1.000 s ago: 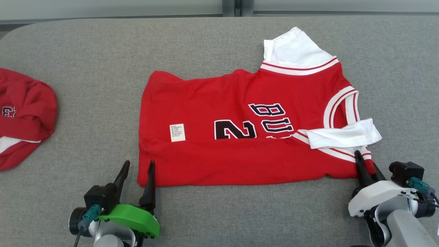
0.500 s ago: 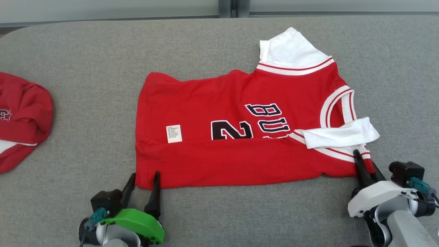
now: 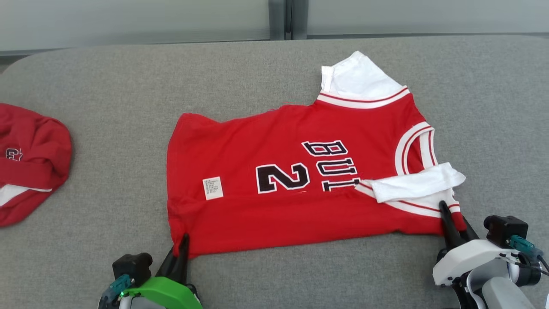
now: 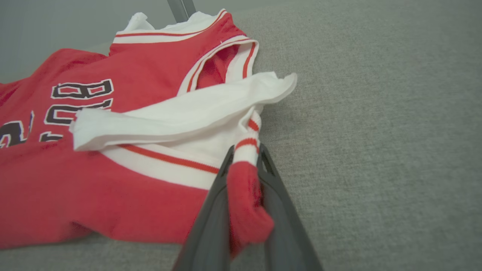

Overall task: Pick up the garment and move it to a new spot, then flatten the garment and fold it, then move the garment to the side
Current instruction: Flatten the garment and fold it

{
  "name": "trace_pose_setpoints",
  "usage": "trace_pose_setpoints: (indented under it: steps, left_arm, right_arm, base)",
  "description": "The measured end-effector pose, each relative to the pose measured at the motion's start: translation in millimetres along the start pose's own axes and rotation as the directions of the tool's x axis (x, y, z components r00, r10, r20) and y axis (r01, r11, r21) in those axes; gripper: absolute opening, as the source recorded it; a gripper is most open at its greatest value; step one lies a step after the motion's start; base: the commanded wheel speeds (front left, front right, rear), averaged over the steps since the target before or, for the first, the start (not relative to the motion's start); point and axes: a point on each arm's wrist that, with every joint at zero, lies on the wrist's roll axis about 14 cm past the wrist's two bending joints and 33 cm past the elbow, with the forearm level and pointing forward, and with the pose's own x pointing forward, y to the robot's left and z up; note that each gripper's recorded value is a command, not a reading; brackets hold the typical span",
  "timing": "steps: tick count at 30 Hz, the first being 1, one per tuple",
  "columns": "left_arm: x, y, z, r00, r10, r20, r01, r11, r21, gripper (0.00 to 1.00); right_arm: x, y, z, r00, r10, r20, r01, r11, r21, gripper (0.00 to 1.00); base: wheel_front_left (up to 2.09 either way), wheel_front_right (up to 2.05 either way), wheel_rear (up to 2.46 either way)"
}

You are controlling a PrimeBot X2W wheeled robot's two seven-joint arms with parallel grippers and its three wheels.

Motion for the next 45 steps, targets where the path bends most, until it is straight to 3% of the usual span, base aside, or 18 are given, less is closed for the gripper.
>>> trace_pose_setpoints:
  steps: [14,15,16,17,24,29,37,45]
  left_arm:
    - [-49.1,17.7,-6.8,0.999,0.045,0.019,-0.046,0.999,0.019,0.0]
    - [-50.8,18.4,-7.5,0.999,0.048,0.019,-0.048,0.999,0.019,0.01]
    - [-51.7,18.0,-7.1,0.999,0.046,0.021,-0.047,0.999,0.021,0.44]
    - [-52.3,18.6,-5.9,0.999,0.048,0.026,-0.048,0.999,0.024,1.0]
    - [-48.6,24.9,-5.9,0.997,0.072,0.023,-0.073,0.996,0.047,1.0]
    - [-45.2,27.6,1.3,0.996,0.083,0.044,-0.086,0.993,0.075,1.0]
    - [-44.5,23.4,9.1,0.994,0.08,0.076,-0.087,0.992,0.088,1.0]
    - [-45.2,18.2,5.8,0.995,0.074,0.072,-0.08,0.994,0.077,1.0]
  right_arm:
    - [-53.2,-2.0,2.2,0.999,-0.017,0.037,0.016,0.999,0.032,0.0]
    - [-56.2,-3.1,1.6,0.999,-0.023,0.039,0.022,0.999,0.045,0.2]
    - [-59.0,-4.4,0.0,0.999,-0.029,0.037,0.027,0.998,0.053,1.0]
    - [-61.2,-6.1,-1.7,0.999,-0.035,0.033,0.033,0.998,0.057,1.0]
    - [-52.7,-6.9,14.7,0.997,-0.024,0.077,0.023,1.0,0.006,1.0]
    - [-44.8,30.1,19.7,0.992,0.09,0.093,-0.087,0.996,-0.033,1.0]
    - [-56.8,97.1,0.3,0.945,0.327,0.021,-0.323,0.94,-0.108,1.0]
    - [-60.6,95.5,-22.9,0.935,0.349,-0.066,-0.355,0.924,-0.145,1.0]
  base:
    - [0.0,0.0,0.0]
    - [0.0,0.0,0.0]
    - [0.0,0.0,0.0]
    - [0.0,0.0,0.0]
    - [0.0,0.0,0.0]
    - [0.0,0.0,0.0]
    - [0.0,0.0,0.0]
    - [0.0,0.0,0.0]
